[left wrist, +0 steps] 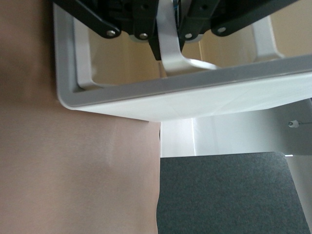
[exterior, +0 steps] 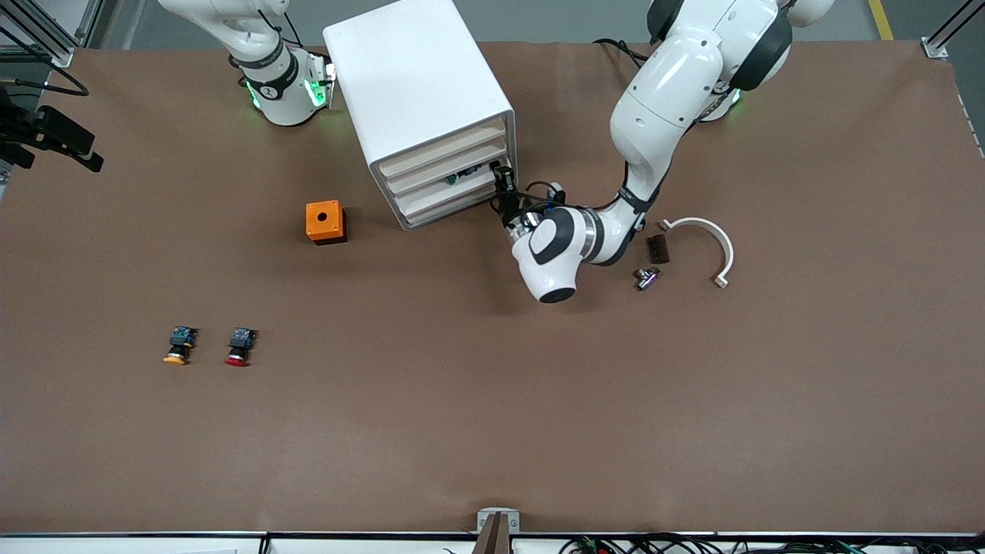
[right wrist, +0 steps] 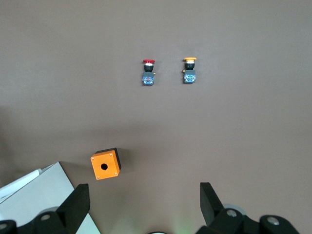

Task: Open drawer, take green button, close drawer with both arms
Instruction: 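Pull the drawer open with the left gripper while the right gripper approaches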

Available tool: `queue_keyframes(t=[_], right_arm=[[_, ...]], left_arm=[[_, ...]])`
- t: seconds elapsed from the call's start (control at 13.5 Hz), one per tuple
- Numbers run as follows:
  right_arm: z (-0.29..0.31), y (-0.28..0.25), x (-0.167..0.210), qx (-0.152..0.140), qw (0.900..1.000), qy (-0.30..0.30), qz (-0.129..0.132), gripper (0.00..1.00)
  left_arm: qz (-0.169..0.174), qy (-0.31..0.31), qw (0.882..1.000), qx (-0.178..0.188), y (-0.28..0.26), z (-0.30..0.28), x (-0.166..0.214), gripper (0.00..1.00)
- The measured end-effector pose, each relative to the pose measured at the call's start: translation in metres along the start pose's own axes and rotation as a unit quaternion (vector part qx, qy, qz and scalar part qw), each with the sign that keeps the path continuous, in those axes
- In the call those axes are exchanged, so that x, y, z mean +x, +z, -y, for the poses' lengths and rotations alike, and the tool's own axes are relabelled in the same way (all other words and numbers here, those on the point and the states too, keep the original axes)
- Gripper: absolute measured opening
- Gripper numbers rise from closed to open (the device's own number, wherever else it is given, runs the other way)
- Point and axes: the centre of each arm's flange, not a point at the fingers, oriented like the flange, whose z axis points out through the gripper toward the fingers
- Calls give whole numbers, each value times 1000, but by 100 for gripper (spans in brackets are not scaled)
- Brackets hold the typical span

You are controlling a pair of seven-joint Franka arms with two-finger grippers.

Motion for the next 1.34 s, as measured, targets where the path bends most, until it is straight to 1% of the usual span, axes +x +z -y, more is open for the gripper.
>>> queue_keyframes(t=[0.3,0.45,0.52,0.82,0.96,1.11,1.19,1.26,1.34], right_arm=[[2,1,-1,0,1000,-2,5,100],[6,1,-1,-1,1000,-8,5,100],[12,3,0,0,1000,-14,7,100],[32,29,18,-1,998,-54,28,100],[33,34,23,-1,997,-64,33,100],[36,33,24,3,998,-47,32,100],[43,32,23,10,999,-27,32,100],[52,31,22,16,999,-3,33,100],[63,31,21,23,999,19,35,100]], left_arm=[[32,0,999,-12,-36,-3,8,14],[50,2,998,-24,-53,-4,10,14],[60,3,998,-31,-63,-5,11,16],[102,4,993,-55,-107,-8,22,16],[121,6,991,-64,-128,-8,29,16],[132,9,989,-68,-142,-9,35,16],[135,10,988,-71,-144,-9,36,19],[135,11,988,-72,-144,-9,35,19],[135,12,988,-74,-144,-8,34,25]])
